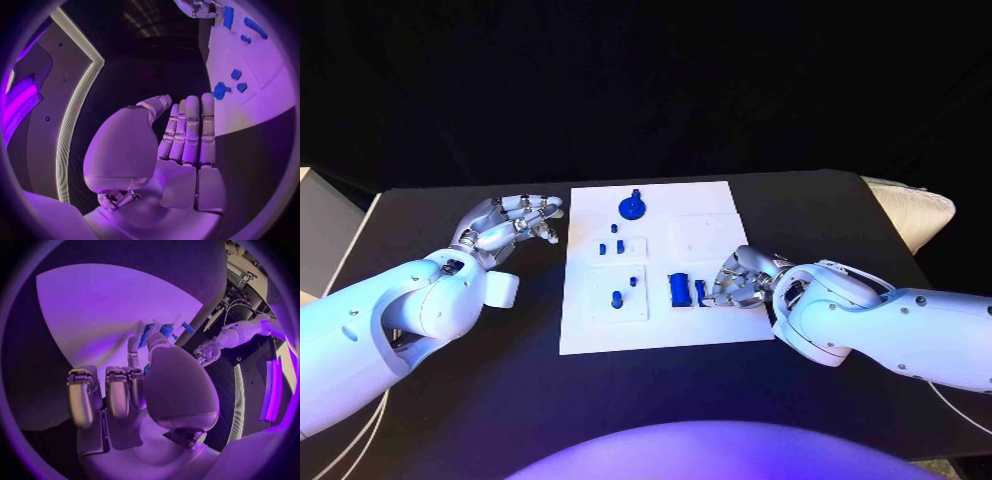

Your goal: Assemble the parts on the task board

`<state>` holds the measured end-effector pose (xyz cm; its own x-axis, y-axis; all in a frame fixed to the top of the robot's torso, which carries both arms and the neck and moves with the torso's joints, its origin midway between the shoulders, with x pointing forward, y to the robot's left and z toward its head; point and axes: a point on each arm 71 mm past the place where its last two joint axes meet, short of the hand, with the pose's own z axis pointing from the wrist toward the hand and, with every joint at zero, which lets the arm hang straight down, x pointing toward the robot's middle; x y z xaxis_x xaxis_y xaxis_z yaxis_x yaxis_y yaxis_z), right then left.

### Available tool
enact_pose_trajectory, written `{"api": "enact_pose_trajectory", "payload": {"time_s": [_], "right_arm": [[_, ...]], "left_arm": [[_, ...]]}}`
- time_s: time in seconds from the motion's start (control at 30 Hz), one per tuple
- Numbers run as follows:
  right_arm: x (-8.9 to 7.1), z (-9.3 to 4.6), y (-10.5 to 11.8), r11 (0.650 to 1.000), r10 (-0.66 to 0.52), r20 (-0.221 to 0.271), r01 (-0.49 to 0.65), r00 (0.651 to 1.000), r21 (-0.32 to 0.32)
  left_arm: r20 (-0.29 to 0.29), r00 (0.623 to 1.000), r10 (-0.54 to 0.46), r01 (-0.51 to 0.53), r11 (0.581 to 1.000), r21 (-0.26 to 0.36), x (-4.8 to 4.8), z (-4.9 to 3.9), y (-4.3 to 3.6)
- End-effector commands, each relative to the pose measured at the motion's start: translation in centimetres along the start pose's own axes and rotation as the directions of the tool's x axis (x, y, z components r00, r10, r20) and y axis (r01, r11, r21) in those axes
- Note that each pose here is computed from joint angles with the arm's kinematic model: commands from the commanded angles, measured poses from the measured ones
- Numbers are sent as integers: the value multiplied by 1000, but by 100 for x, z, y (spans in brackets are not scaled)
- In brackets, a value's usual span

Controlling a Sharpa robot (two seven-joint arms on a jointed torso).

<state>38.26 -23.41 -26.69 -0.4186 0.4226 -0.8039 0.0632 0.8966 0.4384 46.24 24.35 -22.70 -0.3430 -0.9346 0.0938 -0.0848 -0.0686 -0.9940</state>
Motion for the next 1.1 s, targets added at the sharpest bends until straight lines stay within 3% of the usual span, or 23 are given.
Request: {"api": "enact_pose_trajectory", "payload": {"time_s": [0.03, 0.33, 0.67, 0.9, 1.1], "right_arm": [[23, 8, 9, 1000, -16, -11, 16, 1000, -15], [40, 28, -4, 1000, -24, 13, 24, 1000, -2], [-43, -13, 11, 992, 106, 62, -101, 992, -80], [-278, 106, 1, 933, 325, 150, -290, 934, -212], [-428, 366, -75, 855, 492, 162, -439, 856, -276]], "left_arm": [[-3, 1000, -7, 7, 1000, 5, 15, 4, -2], [-1, 1000, -7, 7, 1000, 4, 13, 4, 1], [7, 1000, -12, 12, 1000, 3, -10, 12, 14], [25, 999, -41, 40, 999, 20, -35, 49, 37], [75, 994, -79, 74, 995, 60, -101, 104, 64]]}}
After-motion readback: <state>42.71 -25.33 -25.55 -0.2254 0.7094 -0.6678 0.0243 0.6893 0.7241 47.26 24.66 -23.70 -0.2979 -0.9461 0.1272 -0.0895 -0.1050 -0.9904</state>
